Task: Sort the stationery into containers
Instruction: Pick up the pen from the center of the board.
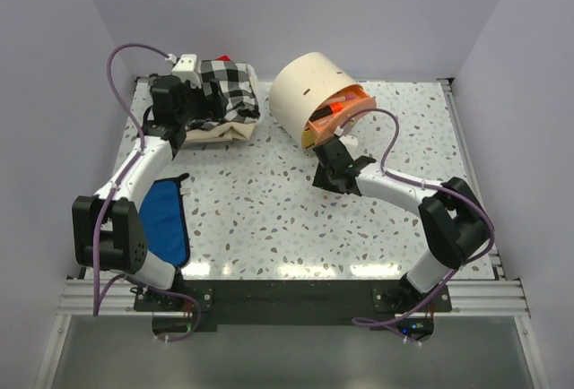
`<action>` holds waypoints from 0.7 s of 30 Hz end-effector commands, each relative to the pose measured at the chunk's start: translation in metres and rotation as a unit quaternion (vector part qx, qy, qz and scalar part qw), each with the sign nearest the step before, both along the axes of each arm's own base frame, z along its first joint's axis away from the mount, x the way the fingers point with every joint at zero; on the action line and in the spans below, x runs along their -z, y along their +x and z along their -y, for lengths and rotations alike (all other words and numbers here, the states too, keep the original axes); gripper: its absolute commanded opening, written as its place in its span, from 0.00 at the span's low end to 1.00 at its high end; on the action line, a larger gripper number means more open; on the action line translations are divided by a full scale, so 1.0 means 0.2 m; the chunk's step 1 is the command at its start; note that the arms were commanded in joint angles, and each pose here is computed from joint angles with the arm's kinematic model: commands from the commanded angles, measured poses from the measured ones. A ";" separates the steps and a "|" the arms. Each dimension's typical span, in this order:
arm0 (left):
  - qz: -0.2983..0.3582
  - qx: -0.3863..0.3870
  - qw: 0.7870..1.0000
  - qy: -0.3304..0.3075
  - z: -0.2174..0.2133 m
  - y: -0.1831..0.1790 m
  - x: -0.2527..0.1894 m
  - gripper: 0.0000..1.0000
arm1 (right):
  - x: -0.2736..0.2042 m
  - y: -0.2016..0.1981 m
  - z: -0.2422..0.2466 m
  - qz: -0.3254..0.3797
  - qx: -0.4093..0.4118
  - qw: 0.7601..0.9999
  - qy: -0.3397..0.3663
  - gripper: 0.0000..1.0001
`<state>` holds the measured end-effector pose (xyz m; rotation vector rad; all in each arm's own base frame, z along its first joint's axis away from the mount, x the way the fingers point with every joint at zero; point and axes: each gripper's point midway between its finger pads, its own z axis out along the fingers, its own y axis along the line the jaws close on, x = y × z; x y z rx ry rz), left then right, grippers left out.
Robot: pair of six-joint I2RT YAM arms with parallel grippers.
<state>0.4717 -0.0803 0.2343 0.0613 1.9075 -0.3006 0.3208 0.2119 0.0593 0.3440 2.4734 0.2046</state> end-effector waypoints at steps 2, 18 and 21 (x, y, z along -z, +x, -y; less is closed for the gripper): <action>0.034 -0.002 0.999 0.004 -0.01 0.00 -0.10 1.00 | -0.01 0.06 0.06 0.041 0.045 0.998 -0.003 0.45; 0.018 0.003 1.000 -0.013 0.01 -0.07 -0.02 1.00 | 0.13 0.05 0.09 0.045 0.061 0.997 -0.014 0.40; 0.018 0.003 1.000 -0.016 0.01 -0.08 -0.02 1.00 | 0.18 0.03 0.12 0.033 0.063 0.997 -0.027 0.36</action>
